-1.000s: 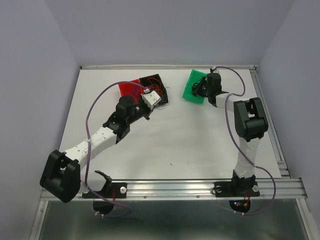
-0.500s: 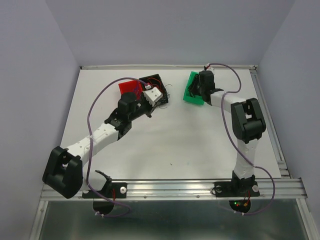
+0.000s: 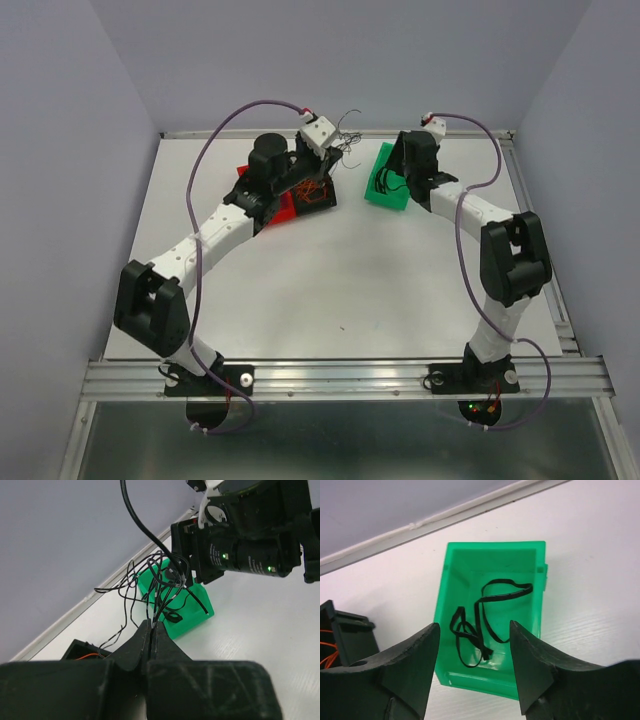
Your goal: Untangle the cables
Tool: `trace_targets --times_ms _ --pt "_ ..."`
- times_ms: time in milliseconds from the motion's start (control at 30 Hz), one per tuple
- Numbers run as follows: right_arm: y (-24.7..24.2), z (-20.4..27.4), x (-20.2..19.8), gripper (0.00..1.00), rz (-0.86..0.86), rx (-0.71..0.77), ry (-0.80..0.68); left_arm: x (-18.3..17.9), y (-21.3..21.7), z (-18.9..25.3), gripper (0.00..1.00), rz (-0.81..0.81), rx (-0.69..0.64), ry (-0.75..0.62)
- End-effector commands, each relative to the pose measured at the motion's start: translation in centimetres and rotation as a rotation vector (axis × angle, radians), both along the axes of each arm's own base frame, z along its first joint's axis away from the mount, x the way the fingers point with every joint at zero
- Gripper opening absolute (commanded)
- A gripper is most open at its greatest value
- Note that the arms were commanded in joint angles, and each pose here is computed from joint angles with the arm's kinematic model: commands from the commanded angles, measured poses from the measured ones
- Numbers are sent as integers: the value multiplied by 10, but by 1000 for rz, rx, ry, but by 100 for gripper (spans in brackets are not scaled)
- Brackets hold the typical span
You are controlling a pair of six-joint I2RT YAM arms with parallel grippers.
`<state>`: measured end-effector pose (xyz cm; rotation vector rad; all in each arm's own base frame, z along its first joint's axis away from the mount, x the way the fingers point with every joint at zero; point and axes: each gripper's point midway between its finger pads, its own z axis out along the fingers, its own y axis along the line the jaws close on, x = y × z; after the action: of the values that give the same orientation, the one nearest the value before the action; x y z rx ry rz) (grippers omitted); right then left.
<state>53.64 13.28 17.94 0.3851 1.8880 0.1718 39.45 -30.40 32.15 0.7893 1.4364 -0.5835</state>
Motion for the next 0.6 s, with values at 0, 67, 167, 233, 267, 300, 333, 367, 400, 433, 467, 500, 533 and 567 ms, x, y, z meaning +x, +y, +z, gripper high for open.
trace_targets --times_ms 0,67,167,233,267,300,333,367,400,433,467,500,533,567 --pt "-33 -8 -4 64 -127 -106 31 8 -10 35 0 -17 -86 -19" --pt "-37 -13 -2 67 -138 -119 44 10 -13 38 0 -27 -95 -26" --pt "-46 -27 4 69 -157 -131 78 14 -21 40 0 -49 -120 -39" --pt "-51 -38 9 69 -150 -121 103 21 -30 39 0 -70 -125 -33" --pt "-50 -42 10 69 -141 -114 110 24 -32 39 0 -70 -128 -29" --pt "-54 -46 12 69 -148 -115 119 27 -34 39 0 -71 -132 -22" --pt "-53 -53 12 69 -147 -116 131 31 -35 47 0 -66 -141 -32" --pt "-54 -56 12 69 -151 -120 137 35 -38 43 0 -66 -137 -25" --pt "-55 -57 12 68 -155 -123 141 37 -38 45 0 -61 -140 -26" --pt "-56 -63 12 69 -162 -128 152 38 -39 45 0 -60 -142 -24" --pt "-57 -64 11 69 -167 -130 154 39 -39 47 0 -59 -145 -26" --pt "-57 -66 11 68 -167 -132 160 38 -39 46 0 -60 -144 -25" --pt "-57 -69 10 66 -168 -132 165 37 -40 46 0 -66 -145 -24" --pt "-55 -72 10 59 -160 -128 171 36 -40 45 0 -71 -145 -24"
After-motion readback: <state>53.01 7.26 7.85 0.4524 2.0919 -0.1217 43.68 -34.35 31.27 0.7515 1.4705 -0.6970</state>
